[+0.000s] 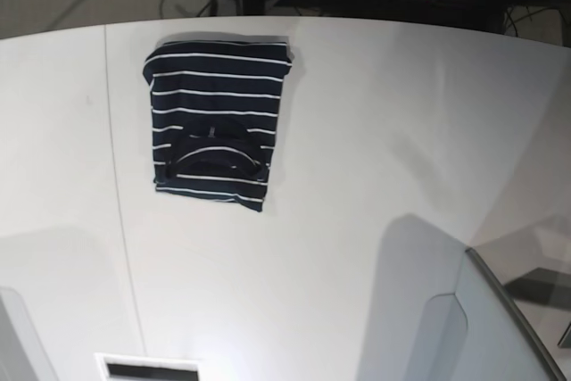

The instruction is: Layout the t-shirt on the table in an organized manner, then fold the t-shirt properly

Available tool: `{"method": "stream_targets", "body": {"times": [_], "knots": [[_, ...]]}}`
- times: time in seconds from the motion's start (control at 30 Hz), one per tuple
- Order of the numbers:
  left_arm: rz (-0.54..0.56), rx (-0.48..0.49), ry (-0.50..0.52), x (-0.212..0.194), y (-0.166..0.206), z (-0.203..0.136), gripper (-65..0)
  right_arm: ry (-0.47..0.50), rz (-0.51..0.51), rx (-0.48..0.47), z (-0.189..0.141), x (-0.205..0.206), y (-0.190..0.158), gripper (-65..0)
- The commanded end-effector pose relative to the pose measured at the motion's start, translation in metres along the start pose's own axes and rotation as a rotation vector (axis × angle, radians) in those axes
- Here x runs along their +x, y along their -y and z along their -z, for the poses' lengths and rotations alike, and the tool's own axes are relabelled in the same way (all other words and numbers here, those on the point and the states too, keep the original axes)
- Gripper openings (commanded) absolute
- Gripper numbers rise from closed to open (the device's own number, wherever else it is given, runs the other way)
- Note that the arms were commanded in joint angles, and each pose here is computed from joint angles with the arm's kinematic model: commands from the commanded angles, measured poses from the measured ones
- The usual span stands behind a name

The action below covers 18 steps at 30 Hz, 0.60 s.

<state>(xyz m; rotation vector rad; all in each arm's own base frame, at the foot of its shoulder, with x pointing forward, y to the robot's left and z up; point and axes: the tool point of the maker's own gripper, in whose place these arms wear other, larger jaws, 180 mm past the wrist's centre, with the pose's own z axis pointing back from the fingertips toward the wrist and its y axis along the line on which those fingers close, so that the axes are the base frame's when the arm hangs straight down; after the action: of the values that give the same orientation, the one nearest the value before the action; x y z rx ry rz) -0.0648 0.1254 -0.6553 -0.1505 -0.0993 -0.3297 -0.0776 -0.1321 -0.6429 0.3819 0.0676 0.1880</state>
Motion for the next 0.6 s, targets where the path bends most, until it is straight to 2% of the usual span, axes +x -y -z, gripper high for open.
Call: {"method": "stream_targets", "body": {"times": [0.0, 0.1, 0.17, 0.27, 0.4, 0.57], "knots": [[-0.025, 0.018, 0.045, 0.007, -0.011, -0.001, -65.0, 0.002, -0.005, -0.05, -0.003, -0.007, 0.011, -63.5], [-0.079, 0.069, 0.209, 0.037, -0.033, -0.007, -65.0, 0.09, -0.028, -0.156, 0.006, 0.012, 0.008, -63.5], [-0.072, 0.088, 0.266, 0.047, -0.044, -0.011, -65.0, 0.13, -0.044, -0.235, 0.007, 0.018, 0.012, -63.5], [-0.061, 0.109, 0.252, 0.047, -0.059, -0.013, -65.0, 0.16, -0.056, -0.288, 0.011, 0.019, 0.004, -63.5], [-0.056, 0.127, 0.201, 0.038, -0.072, -0.014, -65.0, 0.163, -0.056, -0.292, 0.014, 0.02, -0.003, -63.5], [-0.054, 0.133, 0.212, 0.043, -0.077, -0.014, -65.0, 0.169, -0.056, -0.296, 0.014, 0.023, -0.002, -63.5]]}}
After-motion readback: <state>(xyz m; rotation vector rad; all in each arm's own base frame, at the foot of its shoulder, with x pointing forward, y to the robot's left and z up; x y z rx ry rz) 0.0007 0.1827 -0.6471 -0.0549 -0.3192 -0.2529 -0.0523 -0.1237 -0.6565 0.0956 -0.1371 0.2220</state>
